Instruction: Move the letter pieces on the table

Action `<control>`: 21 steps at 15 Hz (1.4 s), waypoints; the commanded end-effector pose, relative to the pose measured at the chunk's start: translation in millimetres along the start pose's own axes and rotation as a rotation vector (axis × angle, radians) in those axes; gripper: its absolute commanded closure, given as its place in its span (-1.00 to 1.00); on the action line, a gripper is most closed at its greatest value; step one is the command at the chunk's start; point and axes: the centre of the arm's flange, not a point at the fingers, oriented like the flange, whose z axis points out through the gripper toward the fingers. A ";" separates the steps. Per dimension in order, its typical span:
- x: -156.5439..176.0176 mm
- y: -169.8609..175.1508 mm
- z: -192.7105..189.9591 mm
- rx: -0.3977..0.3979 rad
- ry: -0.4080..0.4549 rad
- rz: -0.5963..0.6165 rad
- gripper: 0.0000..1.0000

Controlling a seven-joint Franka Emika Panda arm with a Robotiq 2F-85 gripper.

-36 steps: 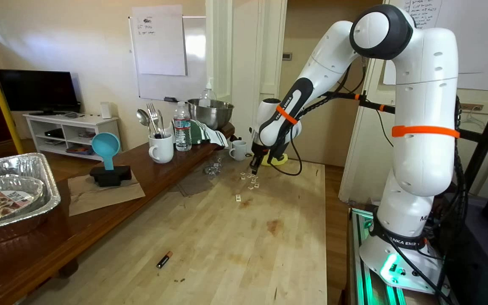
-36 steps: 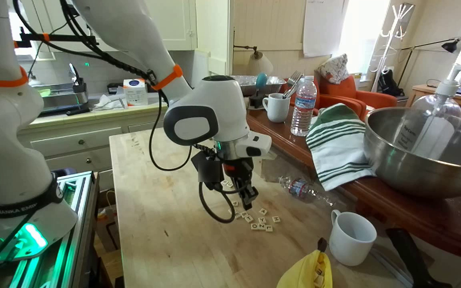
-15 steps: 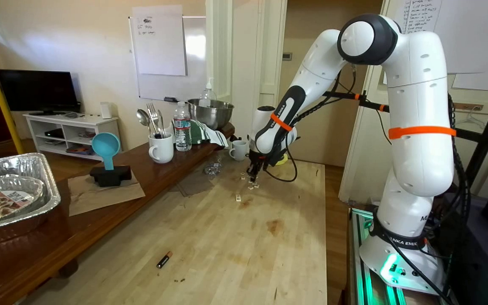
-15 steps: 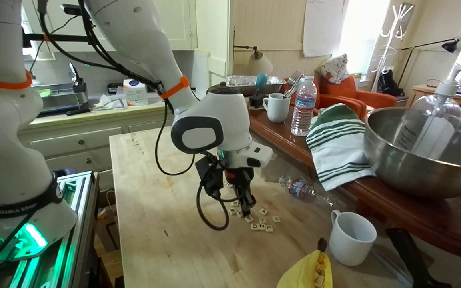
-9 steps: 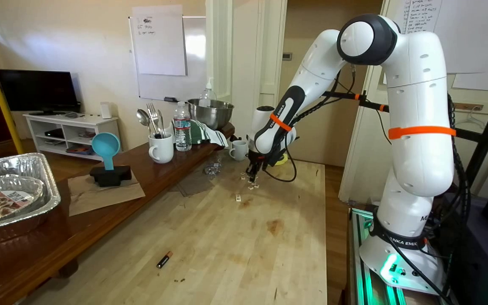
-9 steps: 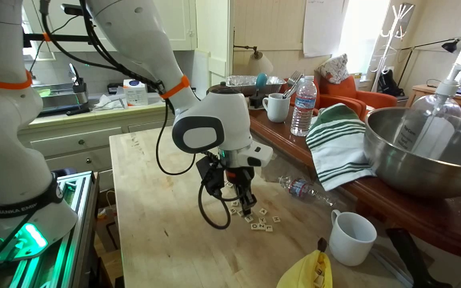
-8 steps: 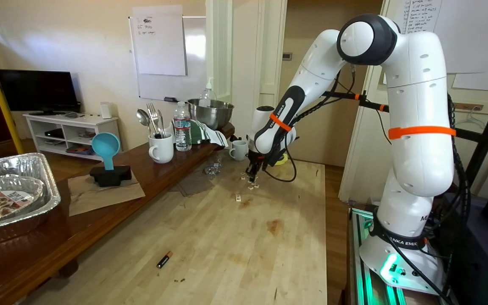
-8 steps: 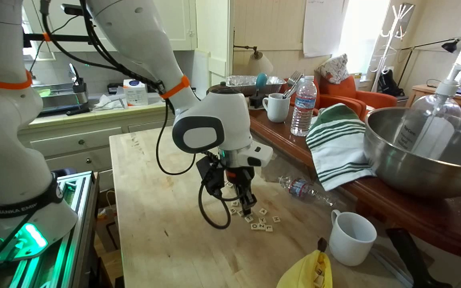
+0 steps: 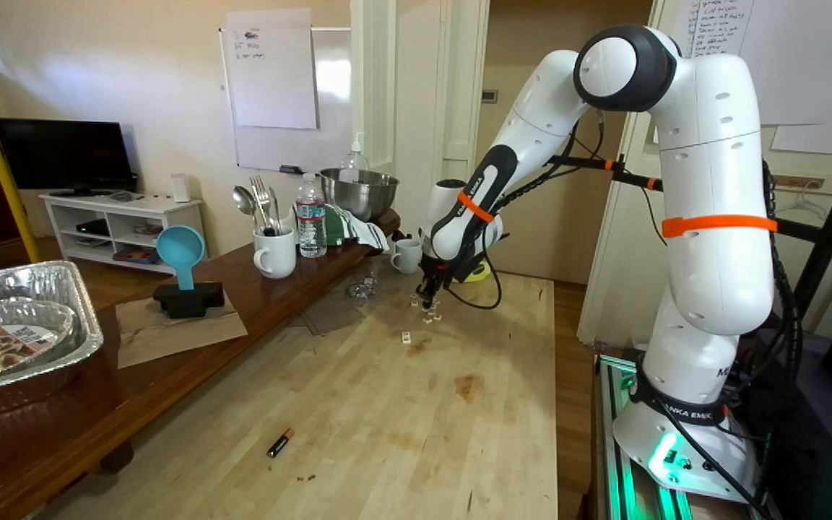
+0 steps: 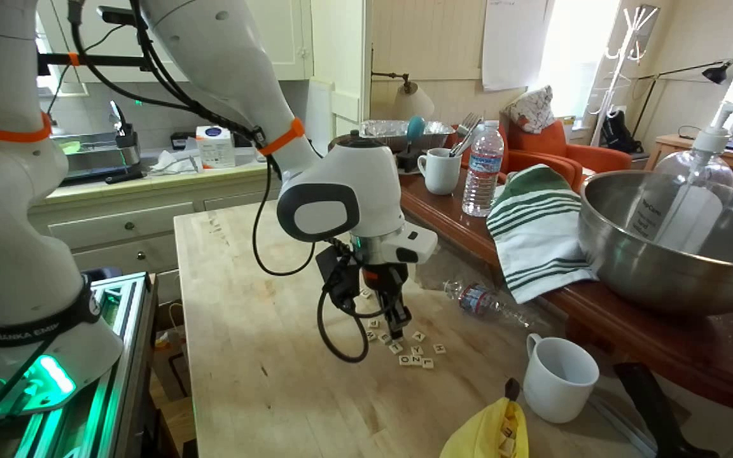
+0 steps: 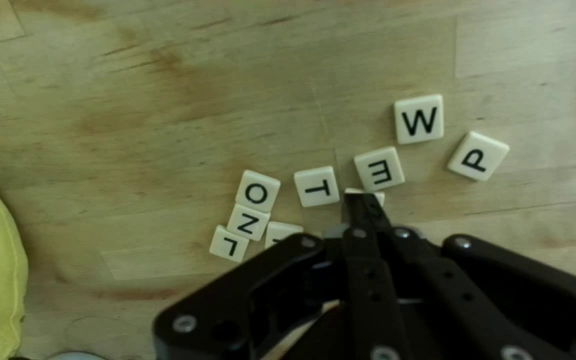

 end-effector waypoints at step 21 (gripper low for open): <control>8.2 -70.8 8.9 0.081 -0.014 -0.208 1.00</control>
